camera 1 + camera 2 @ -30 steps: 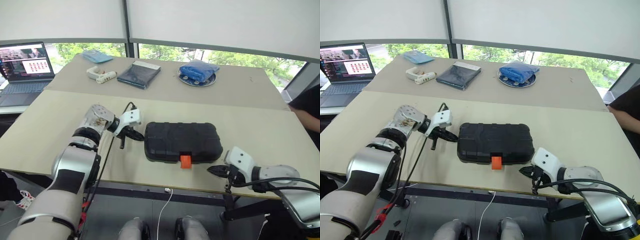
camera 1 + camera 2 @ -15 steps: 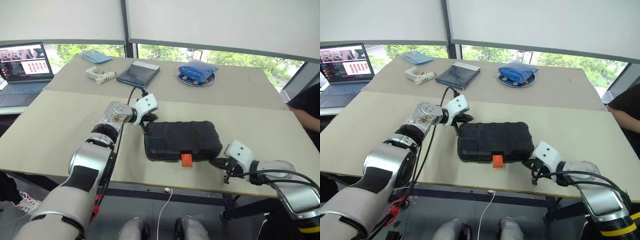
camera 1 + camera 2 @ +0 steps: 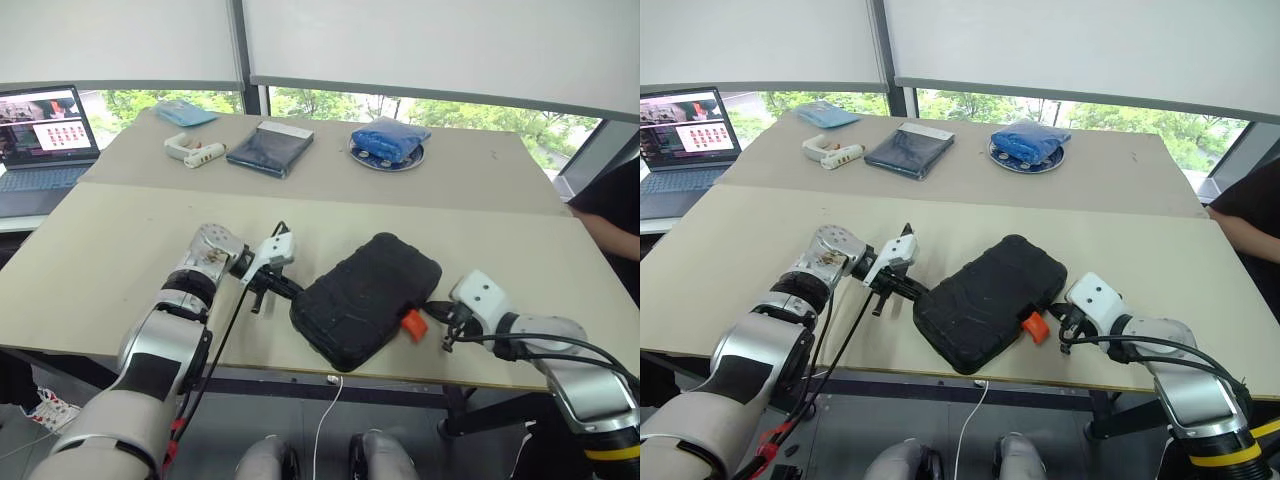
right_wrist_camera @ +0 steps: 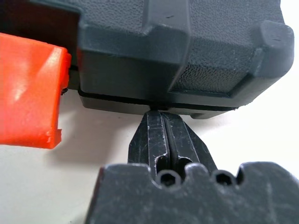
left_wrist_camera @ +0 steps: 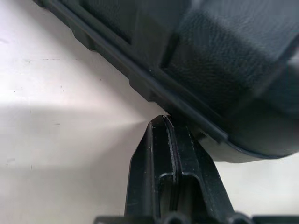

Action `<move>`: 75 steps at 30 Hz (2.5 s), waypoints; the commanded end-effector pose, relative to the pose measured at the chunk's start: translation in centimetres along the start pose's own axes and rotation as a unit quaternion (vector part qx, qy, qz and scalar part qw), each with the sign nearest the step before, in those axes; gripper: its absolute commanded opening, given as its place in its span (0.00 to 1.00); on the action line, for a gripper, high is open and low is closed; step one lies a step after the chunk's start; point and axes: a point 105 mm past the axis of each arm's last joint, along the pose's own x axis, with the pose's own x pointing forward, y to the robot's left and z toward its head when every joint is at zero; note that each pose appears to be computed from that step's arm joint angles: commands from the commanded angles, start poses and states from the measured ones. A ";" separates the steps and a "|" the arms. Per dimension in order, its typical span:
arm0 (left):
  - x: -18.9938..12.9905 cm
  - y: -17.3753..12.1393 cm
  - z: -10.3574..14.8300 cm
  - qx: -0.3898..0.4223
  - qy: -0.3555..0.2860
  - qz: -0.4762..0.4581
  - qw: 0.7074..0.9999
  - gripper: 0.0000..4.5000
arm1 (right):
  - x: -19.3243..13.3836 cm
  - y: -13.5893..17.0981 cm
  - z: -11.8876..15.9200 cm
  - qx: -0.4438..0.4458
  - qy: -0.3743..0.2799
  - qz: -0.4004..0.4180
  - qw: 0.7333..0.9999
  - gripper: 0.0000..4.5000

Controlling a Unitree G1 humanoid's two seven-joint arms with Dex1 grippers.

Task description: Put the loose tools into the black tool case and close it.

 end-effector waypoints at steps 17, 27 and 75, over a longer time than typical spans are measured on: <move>7.3 0.5 6.2 0.088 -0.037 0.015 0.995 0.00 | -3.2 4.4 2.5 0.012 -0.029 0.015 0.999 0.01; 8.0 -0.7 5.2 0.145 -0.009 -0.014 0.989 0.00 | -1.1 4.3 1.3 0.035 -0.026 0.003 0.999 0.01; -15.4 -3.7 4.2 -0.041 -0.077 0.142 0.986 1.00 | -15.9 -4.2 5.1 0.101 -0.041 0.139 0.984 1.00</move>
